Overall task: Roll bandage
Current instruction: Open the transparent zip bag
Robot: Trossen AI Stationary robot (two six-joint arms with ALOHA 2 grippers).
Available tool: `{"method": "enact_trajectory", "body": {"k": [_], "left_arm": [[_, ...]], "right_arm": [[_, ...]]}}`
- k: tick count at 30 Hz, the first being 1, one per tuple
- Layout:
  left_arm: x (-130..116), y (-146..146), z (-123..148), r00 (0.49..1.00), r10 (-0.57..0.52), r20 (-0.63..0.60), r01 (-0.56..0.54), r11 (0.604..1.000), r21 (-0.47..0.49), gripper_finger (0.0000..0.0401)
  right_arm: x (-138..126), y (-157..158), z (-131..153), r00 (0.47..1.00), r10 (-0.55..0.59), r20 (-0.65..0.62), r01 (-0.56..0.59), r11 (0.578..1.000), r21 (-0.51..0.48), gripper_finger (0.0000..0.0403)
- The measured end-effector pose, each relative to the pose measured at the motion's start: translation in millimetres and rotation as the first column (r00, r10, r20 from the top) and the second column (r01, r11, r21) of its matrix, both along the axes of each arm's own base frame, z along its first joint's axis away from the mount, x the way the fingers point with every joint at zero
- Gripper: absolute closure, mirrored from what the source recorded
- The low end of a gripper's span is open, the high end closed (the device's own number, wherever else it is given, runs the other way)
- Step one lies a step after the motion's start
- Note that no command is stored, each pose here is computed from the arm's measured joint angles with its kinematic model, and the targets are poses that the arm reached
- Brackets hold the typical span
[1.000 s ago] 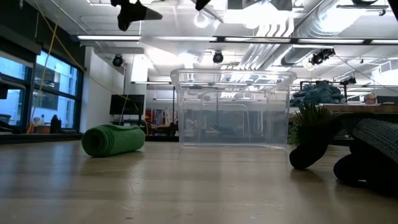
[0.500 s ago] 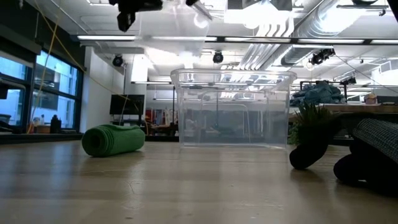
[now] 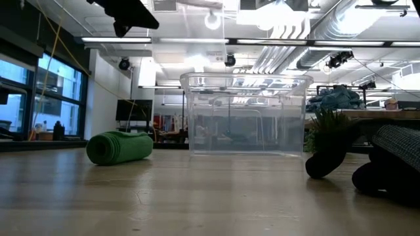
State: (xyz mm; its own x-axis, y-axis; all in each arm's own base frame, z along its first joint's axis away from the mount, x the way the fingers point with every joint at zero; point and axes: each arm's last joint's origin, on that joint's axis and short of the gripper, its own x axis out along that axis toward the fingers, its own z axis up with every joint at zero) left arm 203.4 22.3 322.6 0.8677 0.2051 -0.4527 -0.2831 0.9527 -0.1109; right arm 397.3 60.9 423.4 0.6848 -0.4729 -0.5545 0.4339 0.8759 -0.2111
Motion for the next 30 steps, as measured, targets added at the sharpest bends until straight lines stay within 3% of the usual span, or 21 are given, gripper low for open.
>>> {"method": "enact_trajectory", "body": {"k": [5, 9, 14, 19, 24, 30], "left_arm": [[0, -1, -1, 0.999, -0.037, -0.018, 0.037, 0.999, 0.012, 0.0401], [-4, -5, -2, 0.993, -0.094, -0.067, 0.1, 0.991, 0.094, 0.0401], [-10, -16, -8, 0.961, -0.161, -0.227, 0.209, 0.956, 0.204, 0.0401], [-13, -32, -12, 0.924, -0.249, -0.29, 0.325, 0.911, 0.252, 0.0401], [-17, -52, -14, 0.87, -0.327, -0.368, 0.459, 0.81, 0.364, 0.0401], [-21, -71, -19, 0.803, -0.318, -0.504, 0.578, 0.623, 0.527, 0.0401]], "right_arm": [[0, 1, 0, 1.0, 0.002, -0.003, -0.002, 1.0, 0.0, 0.0247], [0, 1, -2, 0.999, 0.029, -0.021, -0.029, 0.999, 0.024, 0.0247], [2, -4, -3, 0.993, 0.118, -0.028, -0.112, 0.983, 0.146, 0.0247], [4, -17, -4, 0.998, 0.063, -0.006, -0.06, 0.976, 0.208, 0.0247], [7, -35, -5, 0.984, 0.178, 0.011, -0.164, 0.88, 0.446, 0.0247], [6, -61, -4, 0.982, 0.188, 0.026, -0.176, 0.847, 0.502, 0.0247]]}}
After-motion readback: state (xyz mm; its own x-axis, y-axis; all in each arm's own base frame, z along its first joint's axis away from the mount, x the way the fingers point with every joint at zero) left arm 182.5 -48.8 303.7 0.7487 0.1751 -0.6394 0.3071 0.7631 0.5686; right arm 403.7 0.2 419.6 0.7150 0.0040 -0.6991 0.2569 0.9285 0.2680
